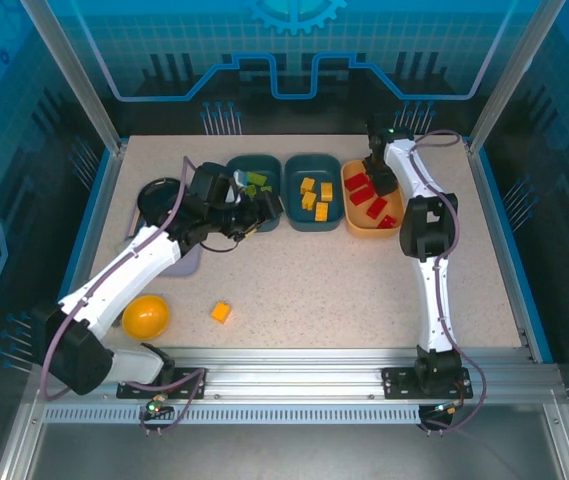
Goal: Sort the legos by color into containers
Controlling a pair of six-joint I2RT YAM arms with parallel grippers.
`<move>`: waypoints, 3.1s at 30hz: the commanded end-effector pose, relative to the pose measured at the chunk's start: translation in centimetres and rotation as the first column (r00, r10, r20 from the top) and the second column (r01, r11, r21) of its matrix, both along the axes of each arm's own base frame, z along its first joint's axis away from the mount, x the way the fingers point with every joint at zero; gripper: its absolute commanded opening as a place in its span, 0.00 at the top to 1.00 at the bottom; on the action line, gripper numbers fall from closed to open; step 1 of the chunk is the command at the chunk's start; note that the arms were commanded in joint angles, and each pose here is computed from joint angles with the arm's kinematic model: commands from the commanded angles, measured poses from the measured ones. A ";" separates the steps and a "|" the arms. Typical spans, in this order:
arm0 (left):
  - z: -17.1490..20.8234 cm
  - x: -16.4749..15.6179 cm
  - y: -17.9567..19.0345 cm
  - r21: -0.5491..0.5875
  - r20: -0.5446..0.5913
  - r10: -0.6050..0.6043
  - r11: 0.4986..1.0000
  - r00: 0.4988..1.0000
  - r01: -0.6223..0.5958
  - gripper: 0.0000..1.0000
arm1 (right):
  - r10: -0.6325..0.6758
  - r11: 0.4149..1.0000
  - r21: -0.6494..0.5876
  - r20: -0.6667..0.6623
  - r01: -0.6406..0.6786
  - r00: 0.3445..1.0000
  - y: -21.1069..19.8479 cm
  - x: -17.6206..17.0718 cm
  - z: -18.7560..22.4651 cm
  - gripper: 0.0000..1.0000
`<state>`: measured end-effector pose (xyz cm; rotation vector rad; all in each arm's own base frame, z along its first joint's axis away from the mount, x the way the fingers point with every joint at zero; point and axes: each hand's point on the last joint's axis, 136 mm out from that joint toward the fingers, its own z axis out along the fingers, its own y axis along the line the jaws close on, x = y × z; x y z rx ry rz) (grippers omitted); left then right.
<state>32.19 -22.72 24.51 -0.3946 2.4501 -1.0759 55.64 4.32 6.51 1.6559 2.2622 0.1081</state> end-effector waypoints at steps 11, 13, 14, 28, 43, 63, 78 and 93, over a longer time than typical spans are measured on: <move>0.5 -5.7 8.6 0.242 0.013 0.220 0.946 0.975 -0.216 0.22 | 0.562 0.827 -0.157 0.196 -0.540 0.804 11.6 -1.3 12.0 0.33; 0.0 -8.0 11.2 0.303 0.009 0.287 0.912 0.958 -0.276 0.22 | 0.767 0.641 -0.226 0.139 -0.734 0.627 17.4 -4.4 12.0 0.31; -0.2 -9.0 12.1 0.318 0.009 0.304 0.903 0.953 -0.291 0.22 | 0.858 0.512 -0.257 0.114 -0.819 0.501 20.6 -6.6 11.9 0.31; -1.4 -18.9 19.6 0.314 0.014 0.477 0.832 0.879 -0.456 0.23 | 0.755 -0.637 -0.216 0.019 -0.740 -0.656 41.3 -36.0 2.0 0.15; -1.0 -19.9 19.9 0.295 0.021 0.470 0.840 0.882 -0.455 0.23 | 0.719 -0.693 -0.128 -0.057 -0.709 -0.693 43.2 -38.0 -2.5 0.19; -1.4 -18.8 18.7 0.274 0.008 0.452 0.857 0.892 -0.437 0.25 | 0.808 -0.587 -0.128 -0.039 -0.799 -0.588 43.0 -35.1 -1.8 0.64; -1.5 -10.6 8.5 0.177 -0.043 0.129 0.977 0.991 -0.120 0.25 | 0.971 0.101 -0.121 0.226 -0.988 0.072 26.6 -19.6 9.0 0.70; -2.5 -5.2 2.3 0.231 -0.050 0.011 0.973 0.999 0.001 0.26 | 0.882 0.428 0.149 0.147 -0.891 0.448 20.8 -10.8 2.1 0.71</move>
